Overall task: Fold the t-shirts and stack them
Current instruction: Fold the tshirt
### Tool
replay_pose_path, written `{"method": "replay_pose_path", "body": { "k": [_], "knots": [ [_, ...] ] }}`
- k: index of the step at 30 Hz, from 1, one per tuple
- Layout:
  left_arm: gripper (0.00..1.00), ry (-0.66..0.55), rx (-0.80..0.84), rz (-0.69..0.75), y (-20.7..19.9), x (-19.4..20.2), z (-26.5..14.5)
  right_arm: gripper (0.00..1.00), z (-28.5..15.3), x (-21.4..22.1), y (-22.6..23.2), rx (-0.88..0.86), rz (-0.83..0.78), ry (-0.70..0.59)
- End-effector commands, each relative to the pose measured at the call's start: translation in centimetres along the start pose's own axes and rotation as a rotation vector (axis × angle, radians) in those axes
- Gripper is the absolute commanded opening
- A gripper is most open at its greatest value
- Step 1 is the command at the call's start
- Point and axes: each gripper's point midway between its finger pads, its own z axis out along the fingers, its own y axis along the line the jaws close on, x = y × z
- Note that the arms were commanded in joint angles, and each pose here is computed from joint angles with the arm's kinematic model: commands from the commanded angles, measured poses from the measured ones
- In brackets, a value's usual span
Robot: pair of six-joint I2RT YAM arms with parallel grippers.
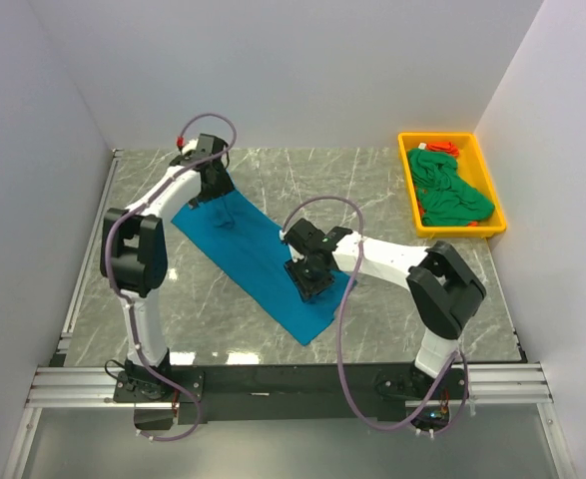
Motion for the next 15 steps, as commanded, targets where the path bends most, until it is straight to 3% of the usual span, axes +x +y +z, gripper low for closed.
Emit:
{"method": "replay_pose_path", "body": {
  "k": [1,10,15],
  "knots": [
    [0.83,0.038,-0.013,0.006,-0.5,1.7,1.5,0.49,1.4,0.1,-0.3,0.004,-0.013,0.006],
    [0.84,0.114,-0.080,0.090,-0.5,4.9,6.5,0.49,2.8,5.1,1.5,-0.030,-0.062,0.171],
    [0.85,0.155,-0.045,0.157,-1.8,6.9,8.1,0.49,2.5,9.1,7.7,-0.154,-0.180,0.273]
  ]
}}
